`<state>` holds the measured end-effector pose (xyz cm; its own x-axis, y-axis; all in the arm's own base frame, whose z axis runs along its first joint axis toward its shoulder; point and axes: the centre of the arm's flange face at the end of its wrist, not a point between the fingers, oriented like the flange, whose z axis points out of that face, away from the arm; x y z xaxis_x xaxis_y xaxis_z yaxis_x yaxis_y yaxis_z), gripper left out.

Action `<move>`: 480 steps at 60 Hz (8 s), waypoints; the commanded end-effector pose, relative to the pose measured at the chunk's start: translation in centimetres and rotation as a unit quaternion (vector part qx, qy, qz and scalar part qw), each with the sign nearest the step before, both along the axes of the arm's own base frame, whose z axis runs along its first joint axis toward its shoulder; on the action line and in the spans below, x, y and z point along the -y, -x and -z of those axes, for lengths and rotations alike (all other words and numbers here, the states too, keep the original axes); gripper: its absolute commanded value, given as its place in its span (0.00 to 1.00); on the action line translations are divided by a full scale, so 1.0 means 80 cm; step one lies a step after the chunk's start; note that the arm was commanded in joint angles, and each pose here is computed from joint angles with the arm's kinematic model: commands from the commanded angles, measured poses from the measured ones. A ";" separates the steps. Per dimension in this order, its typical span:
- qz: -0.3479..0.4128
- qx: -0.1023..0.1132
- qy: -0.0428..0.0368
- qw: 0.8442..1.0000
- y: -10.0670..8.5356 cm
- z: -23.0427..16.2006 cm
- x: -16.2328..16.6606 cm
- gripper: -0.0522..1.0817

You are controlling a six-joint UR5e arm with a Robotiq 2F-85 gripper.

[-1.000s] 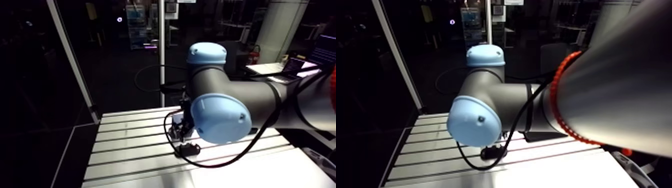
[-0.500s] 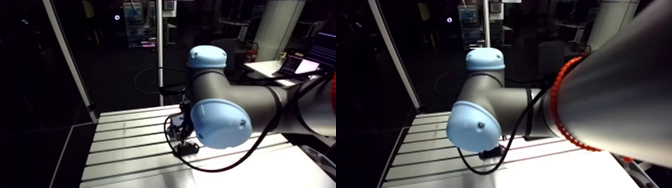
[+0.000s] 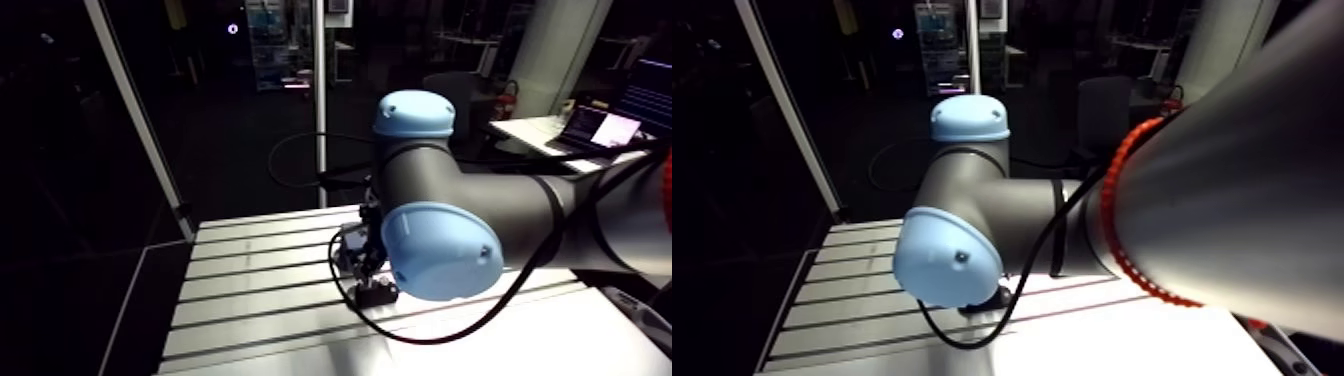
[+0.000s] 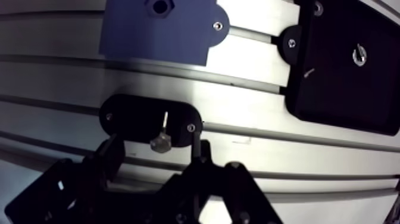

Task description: Pick up the M10 bolt and insert it into the hex recess until seated.

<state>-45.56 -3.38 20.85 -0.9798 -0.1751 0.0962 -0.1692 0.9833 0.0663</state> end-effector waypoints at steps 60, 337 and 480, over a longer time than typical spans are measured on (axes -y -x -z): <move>0.002 0.003 -0.002 1.000 -0.004 0.006 -0.001 0.46; 0.003 -0.022 -0.003 1.000 0.016 -0.122 -0.007 0.74; -0.029 0.143 -0.020 0.989 0.191 -0.134 0.019 0.87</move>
